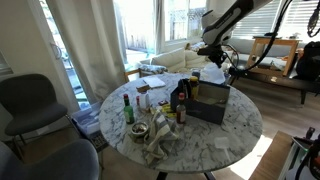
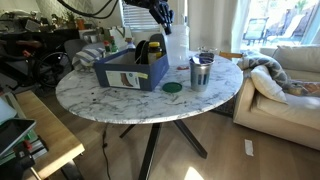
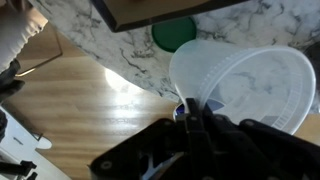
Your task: Pour the car out of the clear cup and into the box
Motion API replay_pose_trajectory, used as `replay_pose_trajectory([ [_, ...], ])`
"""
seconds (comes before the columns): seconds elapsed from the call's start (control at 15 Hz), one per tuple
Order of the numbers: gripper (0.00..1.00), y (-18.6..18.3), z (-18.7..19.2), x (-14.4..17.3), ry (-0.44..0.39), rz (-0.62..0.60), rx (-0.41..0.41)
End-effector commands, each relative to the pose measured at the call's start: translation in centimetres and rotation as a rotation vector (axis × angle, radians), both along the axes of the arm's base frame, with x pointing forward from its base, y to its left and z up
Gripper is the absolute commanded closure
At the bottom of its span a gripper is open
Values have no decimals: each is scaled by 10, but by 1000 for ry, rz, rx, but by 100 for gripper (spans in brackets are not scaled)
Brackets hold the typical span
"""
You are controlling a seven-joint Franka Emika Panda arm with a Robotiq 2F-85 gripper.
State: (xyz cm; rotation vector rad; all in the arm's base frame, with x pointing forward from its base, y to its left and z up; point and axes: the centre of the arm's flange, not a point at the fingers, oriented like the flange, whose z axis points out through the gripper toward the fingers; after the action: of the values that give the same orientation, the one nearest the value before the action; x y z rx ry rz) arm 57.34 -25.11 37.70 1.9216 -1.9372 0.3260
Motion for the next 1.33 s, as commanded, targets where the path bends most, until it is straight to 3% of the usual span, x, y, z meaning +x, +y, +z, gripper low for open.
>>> replay_pose_trajectory([
  [0.0,99,-10,-5,15,-97,-171,-1],
  [0.2,99,-14,-9,21,-137,-292,30],
  [0.33,95,-12,-4,13,-114,-238,17],
  [0.47,99,-13,-8,15,-118,-256,23],
  [0.8,99,-6,-8,26,-347,-398,116],
  [1.27,99,-9,-35,22,-422,-511,121],
])
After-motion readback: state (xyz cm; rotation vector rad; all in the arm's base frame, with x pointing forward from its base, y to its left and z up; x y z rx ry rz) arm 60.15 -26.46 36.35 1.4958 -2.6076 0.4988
